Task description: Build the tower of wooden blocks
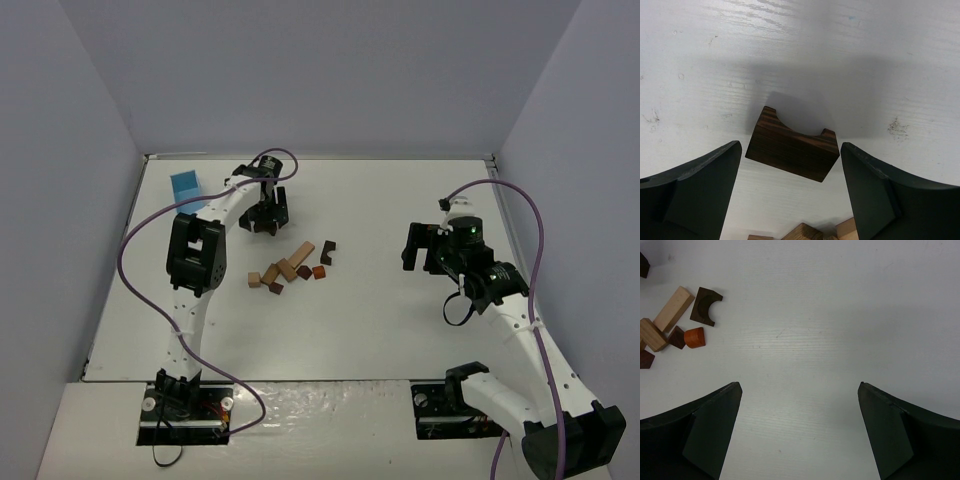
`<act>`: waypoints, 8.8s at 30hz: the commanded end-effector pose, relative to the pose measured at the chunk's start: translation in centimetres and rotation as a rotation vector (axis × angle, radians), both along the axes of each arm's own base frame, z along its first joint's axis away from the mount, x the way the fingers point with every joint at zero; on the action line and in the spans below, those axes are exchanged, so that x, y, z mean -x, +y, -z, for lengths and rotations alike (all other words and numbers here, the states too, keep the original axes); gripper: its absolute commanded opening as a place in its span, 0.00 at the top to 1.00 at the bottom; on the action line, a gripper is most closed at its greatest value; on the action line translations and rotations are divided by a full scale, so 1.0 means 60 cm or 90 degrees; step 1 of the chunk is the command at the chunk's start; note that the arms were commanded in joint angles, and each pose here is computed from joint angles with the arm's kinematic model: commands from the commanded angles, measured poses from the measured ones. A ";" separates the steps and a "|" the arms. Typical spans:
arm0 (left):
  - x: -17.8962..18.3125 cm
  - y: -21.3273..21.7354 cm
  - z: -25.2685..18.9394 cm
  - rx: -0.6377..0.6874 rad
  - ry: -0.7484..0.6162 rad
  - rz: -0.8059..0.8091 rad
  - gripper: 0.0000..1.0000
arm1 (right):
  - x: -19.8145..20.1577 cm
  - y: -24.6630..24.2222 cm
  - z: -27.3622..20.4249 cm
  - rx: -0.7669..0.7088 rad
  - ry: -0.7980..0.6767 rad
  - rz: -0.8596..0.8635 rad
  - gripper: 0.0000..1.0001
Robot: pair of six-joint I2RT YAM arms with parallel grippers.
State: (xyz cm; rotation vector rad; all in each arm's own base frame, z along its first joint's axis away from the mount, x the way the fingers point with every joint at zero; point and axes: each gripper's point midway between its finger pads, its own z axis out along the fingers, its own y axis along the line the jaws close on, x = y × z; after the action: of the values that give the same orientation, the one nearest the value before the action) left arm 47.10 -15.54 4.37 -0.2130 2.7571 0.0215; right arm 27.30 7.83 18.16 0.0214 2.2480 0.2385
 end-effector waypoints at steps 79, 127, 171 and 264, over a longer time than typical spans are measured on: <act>0.140 -0.256 -0.046 -0.487 -0.182 0.400 1.00 | -0.014 -0.051 -0.066 -0.023 -0.135 0.150 0.00; 0.239 -0.339 -0.143 0.144 -0.085 -0.203 0.03 | 0.074 -0.036 -0.261 -0.090 -0.321 0.059 0.00; 0.209 -0.332 -0.042 0.141 0.006 -0.325 0.43 | 0.064 0.025 -0.200 -0.044 -0.260 -0.047 0.00; 0.167 0.069 0.018 -0.038 0.065 0.459 0.55 | 0.055 0.012 -0.183 -0.023 -0.247 -0.007 0.00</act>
State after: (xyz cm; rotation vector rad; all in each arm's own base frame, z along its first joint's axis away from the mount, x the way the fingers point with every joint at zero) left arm 37.73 -13.48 3.80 0.7659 2.7293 -0.1597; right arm 23.06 7.85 28.11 -0.0275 1.9015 0.2380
